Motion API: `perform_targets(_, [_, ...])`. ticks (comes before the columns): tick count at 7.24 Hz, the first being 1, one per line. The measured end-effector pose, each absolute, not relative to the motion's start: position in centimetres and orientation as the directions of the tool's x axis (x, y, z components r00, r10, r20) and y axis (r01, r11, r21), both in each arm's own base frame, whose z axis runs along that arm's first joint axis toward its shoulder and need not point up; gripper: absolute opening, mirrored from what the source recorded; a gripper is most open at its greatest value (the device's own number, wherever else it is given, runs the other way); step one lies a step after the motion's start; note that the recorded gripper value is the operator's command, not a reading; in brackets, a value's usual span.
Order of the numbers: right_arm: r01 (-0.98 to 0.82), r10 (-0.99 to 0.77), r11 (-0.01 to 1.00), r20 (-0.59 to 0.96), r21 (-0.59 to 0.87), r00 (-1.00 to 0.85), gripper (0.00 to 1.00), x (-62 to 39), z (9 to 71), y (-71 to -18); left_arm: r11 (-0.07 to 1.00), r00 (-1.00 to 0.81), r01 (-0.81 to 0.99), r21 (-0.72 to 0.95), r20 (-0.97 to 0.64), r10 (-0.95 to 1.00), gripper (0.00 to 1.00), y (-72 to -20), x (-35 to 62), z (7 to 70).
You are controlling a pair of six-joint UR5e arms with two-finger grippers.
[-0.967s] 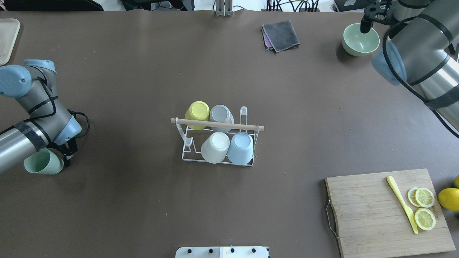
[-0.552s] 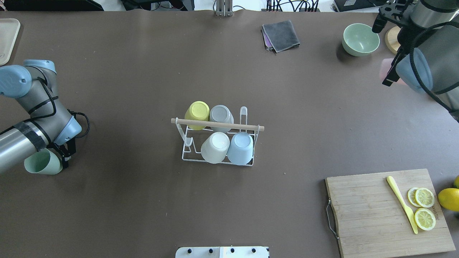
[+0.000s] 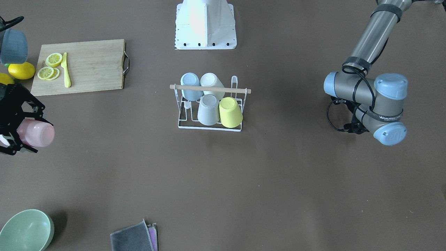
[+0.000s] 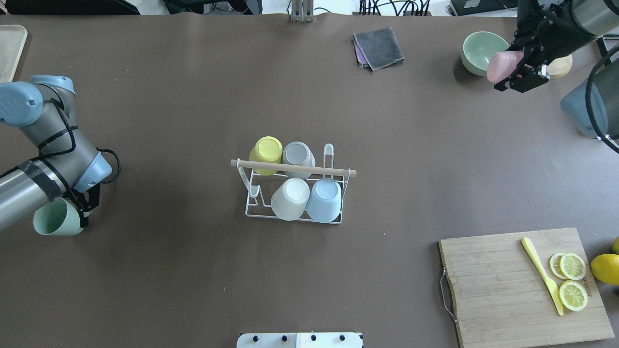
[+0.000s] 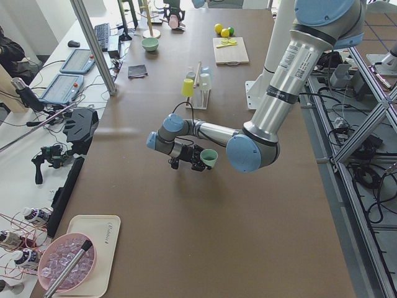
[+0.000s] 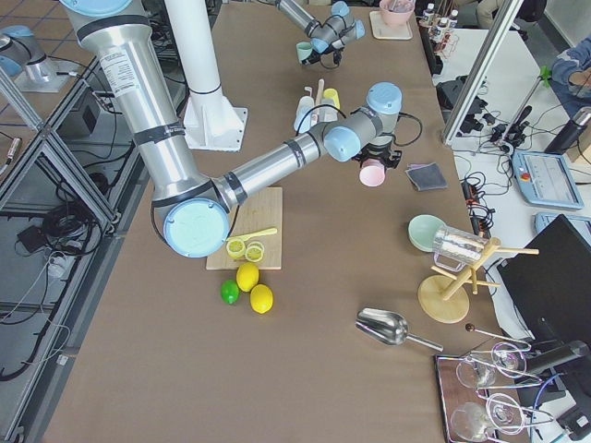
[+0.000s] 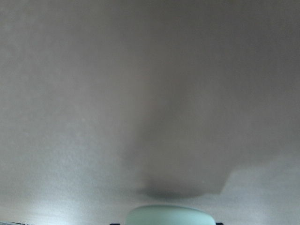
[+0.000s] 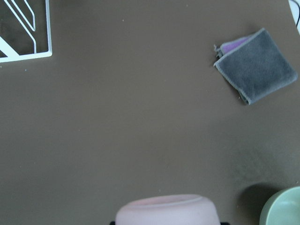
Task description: Place cup on cup holder
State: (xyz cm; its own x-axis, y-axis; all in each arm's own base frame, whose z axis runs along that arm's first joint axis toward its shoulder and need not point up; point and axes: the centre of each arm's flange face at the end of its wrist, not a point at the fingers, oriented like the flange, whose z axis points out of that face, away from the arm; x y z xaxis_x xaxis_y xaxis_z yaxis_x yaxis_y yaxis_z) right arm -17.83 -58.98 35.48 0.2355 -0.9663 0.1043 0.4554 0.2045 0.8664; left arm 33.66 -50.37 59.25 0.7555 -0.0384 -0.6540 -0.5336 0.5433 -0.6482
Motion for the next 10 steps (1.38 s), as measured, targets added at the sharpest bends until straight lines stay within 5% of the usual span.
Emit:
perform_targets(6, [-0.041, -0.932, 0.174, 0.178, 0.984, 0.316, 0.00, -16.5, 32.9, -55.0, 0.646, 0.738, -0.610, -0.458, -0.625, 0.254, 0.00, -54.1, 25.1, 52.1])
perform_targets(10, [-0.407, -0.913, 0.134, 0.272, 0.904, 0.305, 0.00, -23.4, 31.3, -50.3, 0.737, 0.729, -0.654, -0.173, -0.404, 0.552, 0.00, -58.4, 22.8, 48.2])
